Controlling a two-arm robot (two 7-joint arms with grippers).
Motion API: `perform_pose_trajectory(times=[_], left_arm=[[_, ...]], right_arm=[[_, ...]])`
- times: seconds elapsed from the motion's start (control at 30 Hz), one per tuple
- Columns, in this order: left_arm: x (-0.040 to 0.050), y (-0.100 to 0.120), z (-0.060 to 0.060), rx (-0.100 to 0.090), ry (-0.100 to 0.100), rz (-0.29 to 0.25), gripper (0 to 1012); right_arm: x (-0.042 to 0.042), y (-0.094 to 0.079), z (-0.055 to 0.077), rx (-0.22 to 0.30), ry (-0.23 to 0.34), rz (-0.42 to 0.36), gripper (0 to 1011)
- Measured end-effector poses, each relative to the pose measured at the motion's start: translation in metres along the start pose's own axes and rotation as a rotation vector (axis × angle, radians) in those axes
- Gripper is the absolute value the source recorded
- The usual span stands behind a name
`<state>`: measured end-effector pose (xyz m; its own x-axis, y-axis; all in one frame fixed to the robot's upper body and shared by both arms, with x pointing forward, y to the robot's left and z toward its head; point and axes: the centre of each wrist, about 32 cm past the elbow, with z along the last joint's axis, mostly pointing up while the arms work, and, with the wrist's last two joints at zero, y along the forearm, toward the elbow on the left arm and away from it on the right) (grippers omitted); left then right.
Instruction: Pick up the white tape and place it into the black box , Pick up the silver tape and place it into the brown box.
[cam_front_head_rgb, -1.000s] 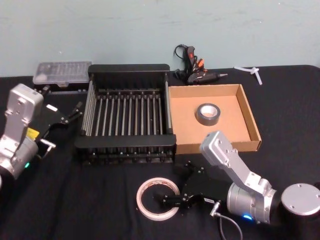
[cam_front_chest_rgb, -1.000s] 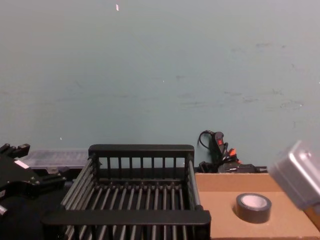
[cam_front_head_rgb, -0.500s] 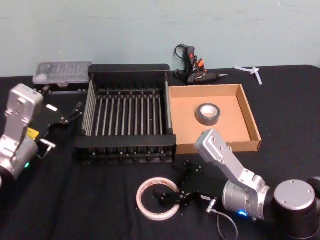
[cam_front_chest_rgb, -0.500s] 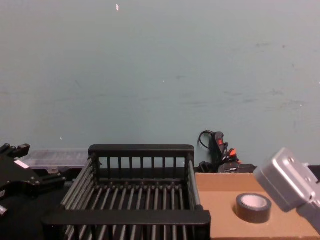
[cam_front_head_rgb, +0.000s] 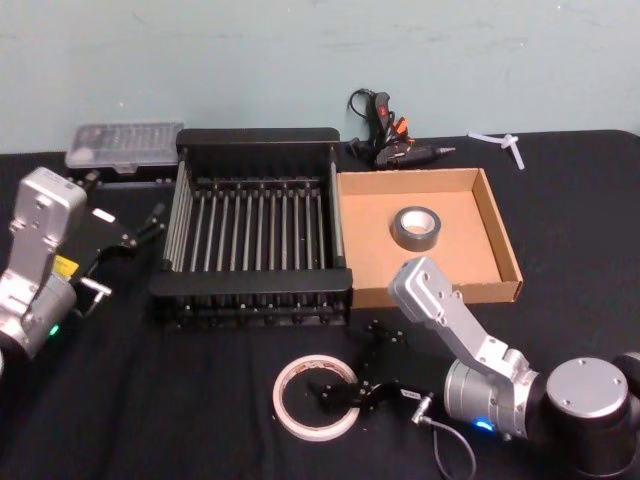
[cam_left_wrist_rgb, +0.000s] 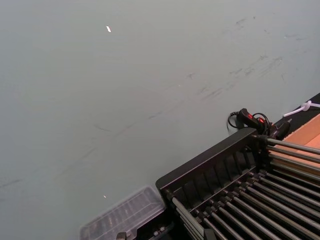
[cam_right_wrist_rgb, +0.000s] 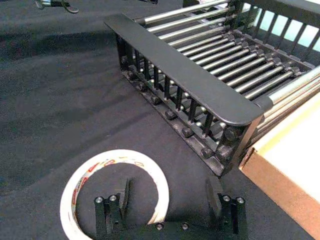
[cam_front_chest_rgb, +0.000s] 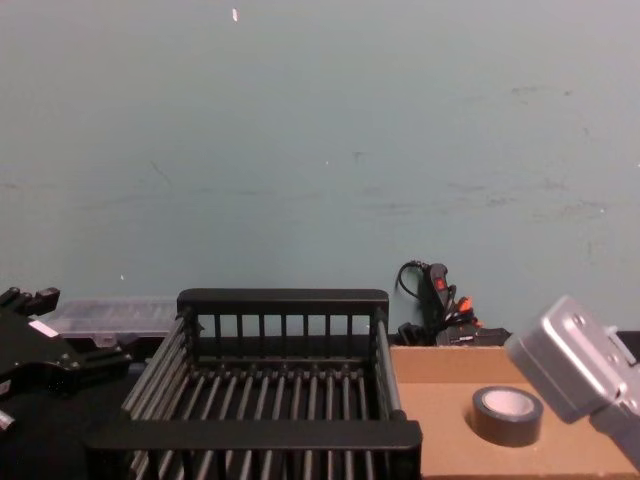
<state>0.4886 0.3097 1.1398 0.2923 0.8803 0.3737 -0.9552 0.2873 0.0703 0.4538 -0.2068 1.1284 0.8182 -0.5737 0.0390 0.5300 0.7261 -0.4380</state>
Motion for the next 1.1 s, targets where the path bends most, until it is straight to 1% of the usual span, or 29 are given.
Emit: perform_pose_trajectory(times=[0.47,1.1], left_arm=[[0.0,0.0,0.0,0.0,0.0,0.0,1001],[0.0,0.0,0.0,0.0,0.0,0.0,1001]], right_arm=[[-0.0036,-0.0002,-0.0007,0.008,-0.015,0.006,1002],[-0.0042,0.0007,-0.0028,-0.004,-0.017,0.0,1002]])
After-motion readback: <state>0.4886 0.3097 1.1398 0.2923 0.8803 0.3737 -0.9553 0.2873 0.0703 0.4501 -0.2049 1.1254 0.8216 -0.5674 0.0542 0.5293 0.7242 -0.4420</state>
